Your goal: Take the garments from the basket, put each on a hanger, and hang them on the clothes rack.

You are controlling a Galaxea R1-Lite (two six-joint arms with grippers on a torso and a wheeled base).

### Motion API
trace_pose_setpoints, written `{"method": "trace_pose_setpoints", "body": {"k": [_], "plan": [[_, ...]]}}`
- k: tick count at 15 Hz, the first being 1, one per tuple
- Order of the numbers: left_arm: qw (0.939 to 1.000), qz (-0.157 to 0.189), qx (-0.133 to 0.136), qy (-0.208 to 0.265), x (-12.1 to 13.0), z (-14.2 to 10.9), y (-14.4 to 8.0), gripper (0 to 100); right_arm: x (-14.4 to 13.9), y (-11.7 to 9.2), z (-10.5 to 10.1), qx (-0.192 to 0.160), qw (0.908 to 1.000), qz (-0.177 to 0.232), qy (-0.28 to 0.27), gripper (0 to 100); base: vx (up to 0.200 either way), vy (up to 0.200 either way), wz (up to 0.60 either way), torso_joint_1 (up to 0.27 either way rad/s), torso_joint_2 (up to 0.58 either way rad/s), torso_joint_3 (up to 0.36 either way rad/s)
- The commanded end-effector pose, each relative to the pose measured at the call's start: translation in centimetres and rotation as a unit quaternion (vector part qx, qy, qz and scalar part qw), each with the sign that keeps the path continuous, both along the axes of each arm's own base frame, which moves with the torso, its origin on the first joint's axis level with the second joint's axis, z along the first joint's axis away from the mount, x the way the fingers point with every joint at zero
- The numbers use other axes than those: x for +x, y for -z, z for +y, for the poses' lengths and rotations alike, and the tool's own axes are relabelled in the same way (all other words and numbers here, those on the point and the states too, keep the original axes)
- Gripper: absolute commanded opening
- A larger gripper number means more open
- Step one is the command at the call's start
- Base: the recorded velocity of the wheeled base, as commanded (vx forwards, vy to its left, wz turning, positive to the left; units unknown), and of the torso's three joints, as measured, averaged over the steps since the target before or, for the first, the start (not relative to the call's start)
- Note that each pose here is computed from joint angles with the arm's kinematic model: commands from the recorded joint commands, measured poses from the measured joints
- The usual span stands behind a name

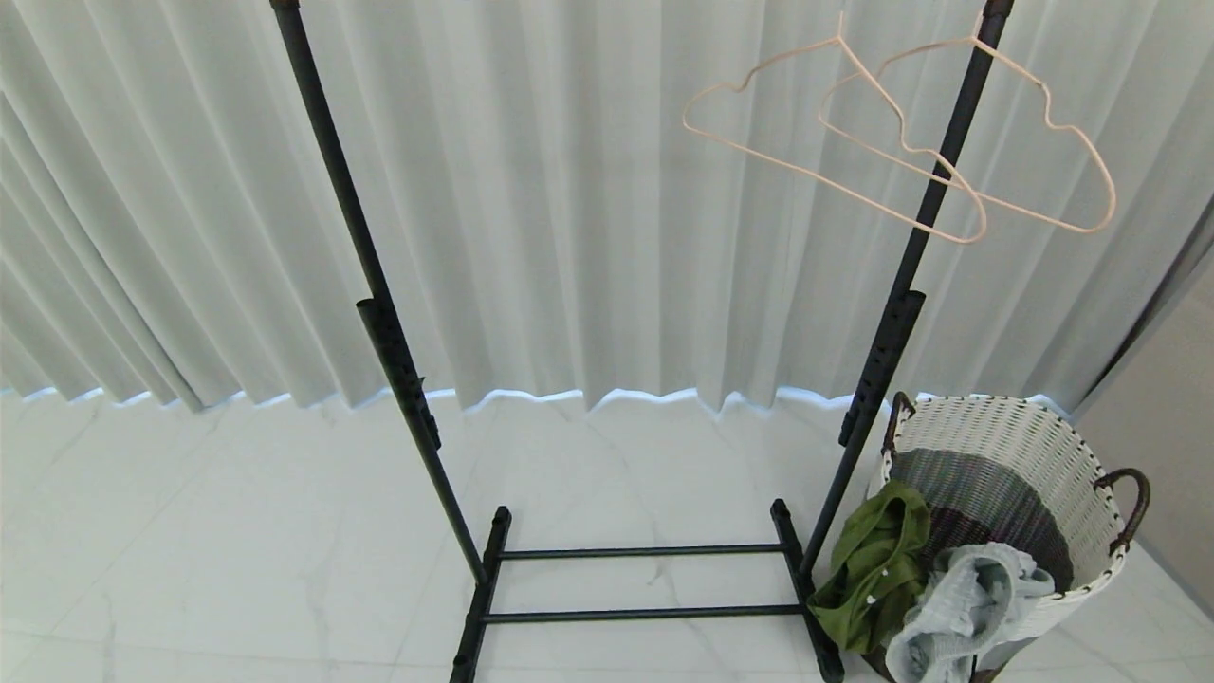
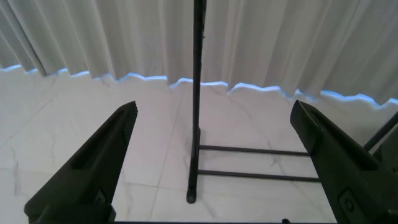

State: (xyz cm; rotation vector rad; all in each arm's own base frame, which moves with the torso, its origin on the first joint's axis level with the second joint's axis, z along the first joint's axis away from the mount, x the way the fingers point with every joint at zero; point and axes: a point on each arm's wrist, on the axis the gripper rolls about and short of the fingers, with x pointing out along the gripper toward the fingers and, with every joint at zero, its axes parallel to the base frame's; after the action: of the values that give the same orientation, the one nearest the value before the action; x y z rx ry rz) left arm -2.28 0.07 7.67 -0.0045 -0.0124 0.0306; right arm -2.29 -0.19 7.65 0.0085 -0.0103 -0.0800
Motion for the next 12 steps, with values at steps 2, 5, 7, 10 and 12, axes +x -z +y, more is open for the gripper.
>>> {"method": "trace_pose_setpoints", "body": {"k": [2, 5, 7, 10, 12], "plan": [[1.0, 0.0, 0.0, 0.0, 0.0, 0.0, 0.0, 100, 0.0, 0.0, 0.0, 0.001, 1.0, 0.0, 0.0, 100, 0.2, 0.0, 0.0, 0.0, 0.0, -0.002], [1.0, 0.0, 0.001, 0.0, 0.0, 0.0, 0.0, 100, 0.0, 0.0, 0.0, 0.006, 1.0, 0.0, 0.0, 100, 0.2, -0.067, 0.0, 0.002, 0.0, 0.002], [1.0, 0.0, -0.002, 0.0, 0.0, 0.0, 0.0, 100, 0.0, 0.0, 0.0, 0.009, 1.0, 0.0, 0.0, 100, 0.0, 0.0, 0.0, 0.0, 0.0, 0.0], [1.0, 0.0, -0.002, 0.0, 0.0, 0.0, 0.0, 100, 0.0, -0.1, 0.0, -0.015, 0.9999, -0.002, -0.002, 100, 0.0, 0.0, 0.0, 0.0, 0.0, 0.0], [1.0, 0.0, -0.003, 0.0, 0.0, 0.0, 0.0, 100, -0.3, -3.0, 0.2, -0.039, 0.9967, -0.017, -0.069, 100, 0.0, 0.0, 0.0, 0.0, 0.0, 0.0]]}}
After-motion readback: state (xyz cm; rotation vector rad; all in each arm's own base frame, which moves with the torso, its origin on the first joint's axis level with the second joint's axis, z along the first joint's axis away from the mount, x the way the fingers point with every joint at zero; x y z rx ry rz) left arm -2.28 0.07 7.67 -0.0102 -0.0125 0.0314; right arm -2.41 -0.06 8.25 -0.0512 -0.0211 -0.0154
